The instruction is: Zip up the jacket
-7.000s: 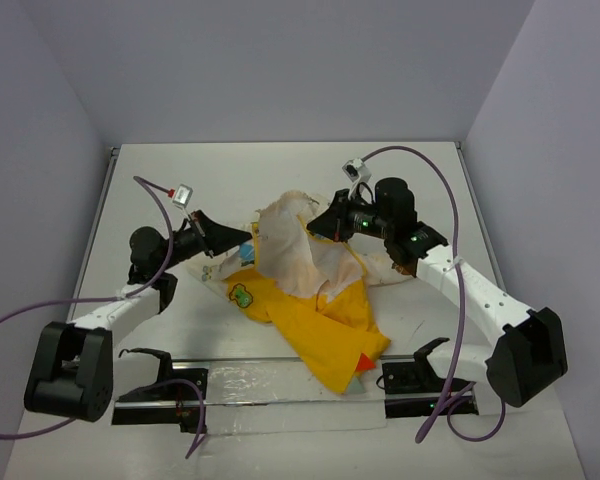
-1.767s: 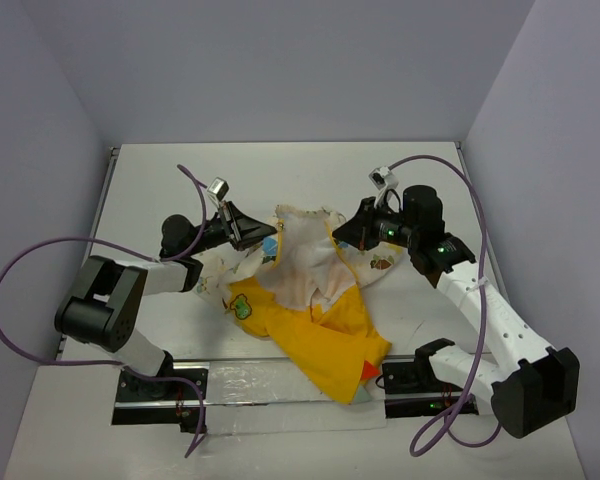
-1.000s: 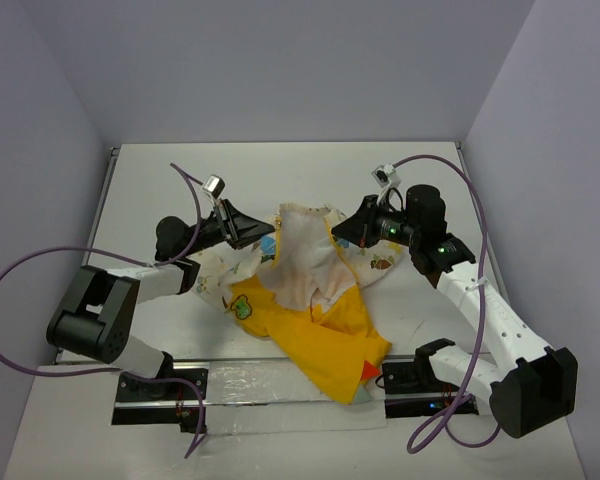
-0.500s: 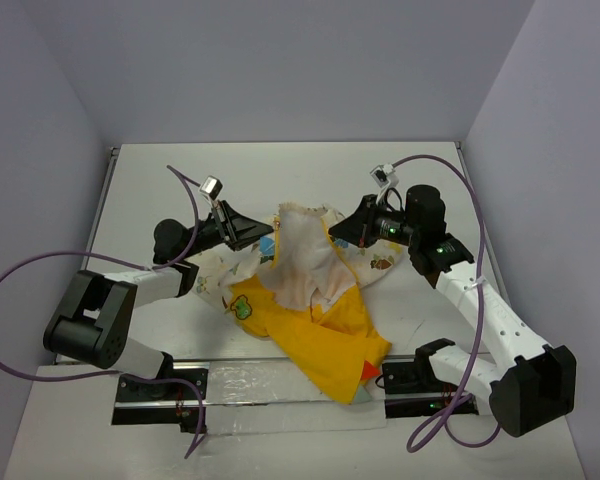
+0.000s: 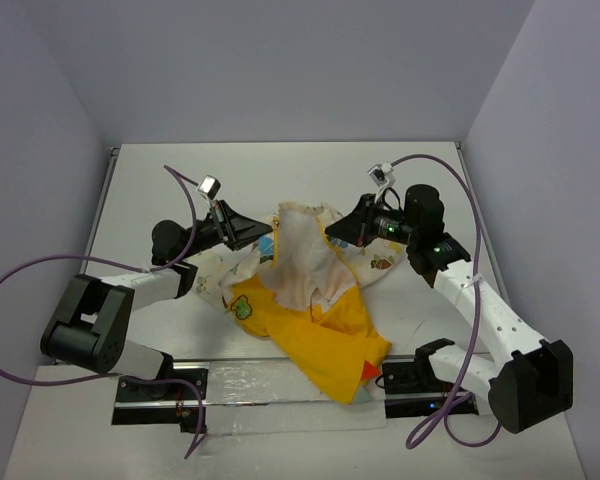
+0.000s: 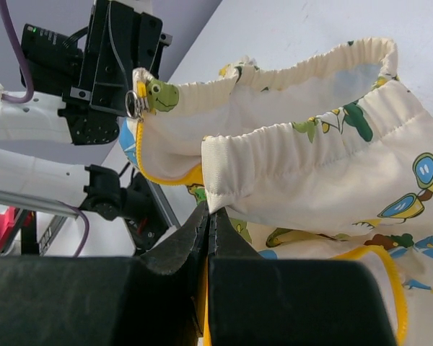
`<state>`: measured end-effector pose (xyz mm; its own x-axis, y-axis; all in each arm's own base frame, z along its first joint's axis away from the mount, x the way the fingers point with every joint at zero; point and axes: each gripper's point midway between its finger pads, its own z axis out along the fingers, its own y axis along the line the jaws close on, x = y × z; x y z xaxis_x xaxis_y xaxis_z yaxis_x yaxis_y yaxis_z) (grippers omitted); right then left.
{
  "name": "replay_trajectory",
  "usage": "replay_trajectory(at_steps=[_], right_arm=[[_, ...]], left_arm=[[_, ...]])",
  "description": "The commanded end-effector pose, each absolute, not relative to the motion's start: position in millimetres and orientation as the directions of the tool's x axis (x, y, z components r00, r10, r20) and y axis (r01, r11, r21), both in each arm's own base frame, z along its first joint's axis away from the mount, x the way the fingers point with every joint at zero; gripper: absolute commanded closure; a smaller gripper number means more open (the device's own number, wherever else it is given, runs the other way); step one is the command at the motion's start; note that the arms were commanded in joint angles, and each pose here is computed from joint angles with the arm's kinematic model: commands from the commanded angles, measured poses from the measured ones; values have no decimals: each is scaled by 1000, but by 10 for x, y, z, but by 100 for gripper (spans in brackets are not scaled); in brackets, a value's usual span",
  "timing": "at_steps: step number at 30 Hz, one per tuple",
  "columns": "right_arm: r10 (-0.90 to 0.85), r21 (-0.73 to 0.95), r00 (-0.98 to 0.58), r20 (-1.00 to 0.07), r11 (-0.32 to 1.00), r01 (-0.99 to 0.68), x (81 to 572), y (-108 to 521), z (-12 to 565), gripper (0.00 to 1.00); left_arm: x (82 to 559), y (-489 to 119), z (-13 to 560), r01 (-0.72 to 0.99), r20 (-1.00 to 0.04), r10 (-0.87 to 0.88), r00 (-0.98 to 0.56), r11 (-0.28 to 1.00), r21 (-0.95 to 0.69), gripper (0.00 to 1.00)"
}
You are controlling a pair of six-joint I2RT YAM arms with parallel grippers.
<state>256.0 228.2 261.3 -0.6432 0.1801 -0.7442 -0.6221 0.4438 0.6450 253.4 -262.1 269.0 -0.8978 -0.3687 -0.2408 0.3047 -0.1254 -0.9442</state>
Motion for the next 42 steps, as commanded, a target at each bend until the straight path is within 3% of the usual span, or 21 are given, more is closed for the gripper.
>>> replay_trajectory(at_steps=[1,19,42], right_arm=[[169,631,-620,-766,379,-677,2521,2367,2695,100],[135,633,-619,-774,188,-751,2298,2812,2911,100],[111,625,-615,-781,136,-769,2149,2869,2860,100]], left_arm=[[2035,-2446,3468,738,-589,-460,-665,-282,-613,100],[1959,-2444,3455,751,-613,-443,-654,-286,-595,100],[1819,-2488,3541,768,-663,-388,-640,-322,-553,100]])
